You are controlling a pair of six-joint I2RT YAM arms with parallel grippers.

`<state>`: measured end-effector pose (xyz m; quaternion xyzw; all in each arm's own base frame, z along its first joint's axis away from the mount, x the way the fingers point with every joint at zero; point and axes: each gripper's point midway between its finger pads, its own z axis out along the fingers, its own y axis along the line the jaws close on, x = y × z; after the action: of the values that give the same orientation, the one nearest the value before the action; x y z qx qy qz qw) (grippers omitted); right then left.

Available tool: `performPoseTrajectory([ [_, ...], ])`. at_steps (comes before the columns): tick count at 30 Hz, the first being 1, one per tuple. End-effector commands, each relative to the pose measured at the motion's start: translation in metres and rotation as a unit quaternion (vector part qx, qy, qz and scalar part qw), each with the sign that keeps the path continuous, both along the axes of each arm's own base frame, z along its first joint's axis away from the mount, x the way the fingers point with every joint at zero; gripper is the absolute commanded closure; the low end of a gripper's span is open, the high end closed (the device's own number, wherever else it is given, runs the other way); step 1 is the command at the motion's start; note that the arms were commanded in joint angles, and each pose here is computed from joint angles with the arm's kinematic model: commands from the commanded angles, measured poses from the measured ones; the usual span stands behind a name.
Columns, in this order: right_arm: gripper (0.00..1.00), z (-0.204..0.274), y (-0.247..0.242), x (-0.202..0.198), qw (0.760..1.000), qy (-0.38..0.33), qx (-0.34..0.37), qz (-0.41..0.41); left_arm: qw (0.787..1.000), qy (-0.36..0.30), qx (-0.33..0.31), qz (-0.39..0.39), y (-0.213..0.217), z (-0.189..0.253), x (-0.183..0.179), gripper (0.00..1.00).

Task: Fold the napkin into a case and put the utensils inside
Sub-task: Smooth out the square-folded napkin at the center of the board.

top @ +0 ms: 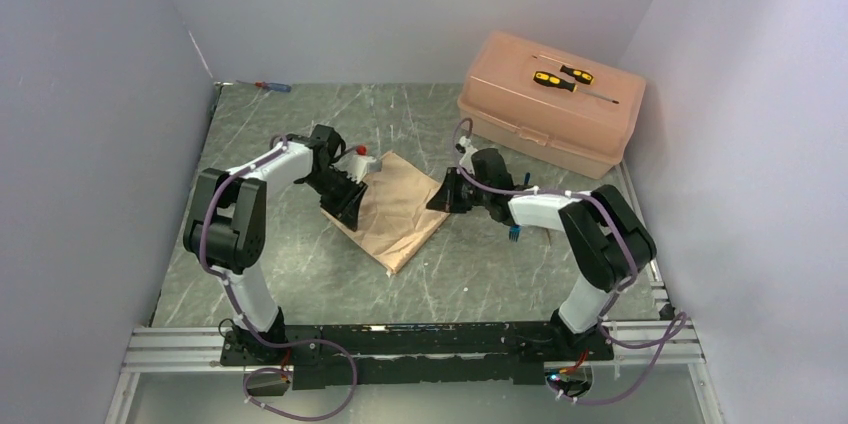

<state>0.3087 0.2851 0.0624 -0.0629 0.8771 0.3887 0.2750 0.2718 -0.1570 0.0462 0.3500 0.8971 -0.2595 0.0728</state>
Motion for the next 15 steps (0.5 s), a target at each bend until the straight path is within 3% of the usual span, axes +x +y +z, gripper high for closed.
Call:
performPoseTrajectory([
  [1,1.0,0.014,0.009,-0.001,0.992,-0.003,0.11,0.061,0.999,-0.052,0.015,-0.003,0.006,0.001,0.02,0.67],
  [15,1.0,-0.043,-0.021,0.01,0.996,0.046,0.075,0.013,0.992,-0.07,0.097,0.028,0.034,-0.027,0.027,0.68],
])
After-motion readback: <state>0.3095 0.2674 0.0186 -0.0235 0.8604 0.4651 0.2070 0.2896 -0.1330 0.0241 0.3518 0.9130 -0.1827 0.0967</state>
